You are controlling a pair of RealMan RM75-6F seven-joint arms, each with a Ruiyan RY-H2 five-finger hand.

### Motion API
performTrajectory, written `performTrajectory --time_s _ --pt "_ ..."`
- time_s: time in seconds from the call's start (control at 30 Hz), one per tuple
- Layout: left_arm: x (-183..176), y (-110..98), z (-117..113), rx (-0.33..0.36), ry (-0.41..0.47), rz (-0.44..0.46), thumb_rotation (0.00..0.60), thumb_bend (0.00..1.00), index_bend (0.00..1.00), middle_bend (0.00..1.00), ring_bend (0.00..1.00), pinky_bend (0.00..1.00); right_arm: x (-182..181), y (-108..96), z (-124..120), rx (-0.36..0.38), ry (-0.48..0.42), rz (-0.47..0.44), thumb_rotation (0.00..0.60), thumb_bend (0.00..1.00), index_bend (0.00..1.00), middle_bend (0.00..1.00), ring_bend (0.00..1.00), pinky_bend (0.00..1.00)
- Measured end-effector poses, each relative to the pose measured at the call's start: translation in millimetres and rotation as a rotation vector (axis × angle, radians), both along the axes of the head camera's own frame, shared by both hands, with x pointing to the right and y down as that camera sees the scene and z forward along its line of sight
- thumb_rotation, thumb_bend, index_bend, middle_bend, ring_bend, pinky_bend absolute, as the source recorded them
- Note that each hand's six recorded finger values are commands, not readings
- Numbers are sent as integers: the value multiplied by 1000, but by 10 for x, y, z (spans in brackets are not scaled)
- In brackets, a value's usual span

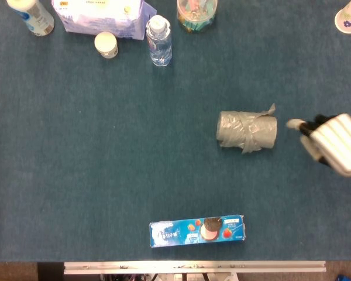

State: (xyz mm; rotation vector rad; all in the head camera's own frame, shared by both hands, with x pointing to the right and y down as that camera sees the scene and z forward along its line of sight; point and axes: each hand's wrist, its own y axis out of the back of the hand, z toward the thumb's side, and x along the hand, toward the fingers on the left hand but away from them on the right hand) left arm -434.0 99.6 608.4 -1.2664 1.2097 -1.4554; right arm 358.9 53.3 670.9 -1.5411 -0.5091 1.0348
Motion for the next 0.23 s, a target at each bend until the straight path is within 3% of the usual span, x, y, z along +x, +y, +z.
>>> performTrajectory --time_s 0.1,0.23 --pt "14 1 1 0 7 1 600 383 674 597 416 576 243 79 -91 3 78 43 600 246 370 470 336 521" --pt "20 14 26 -10 10 -2 600 382 674 597 417 577 461 172 -196 14 85 123 600 247 395 470 336 520"
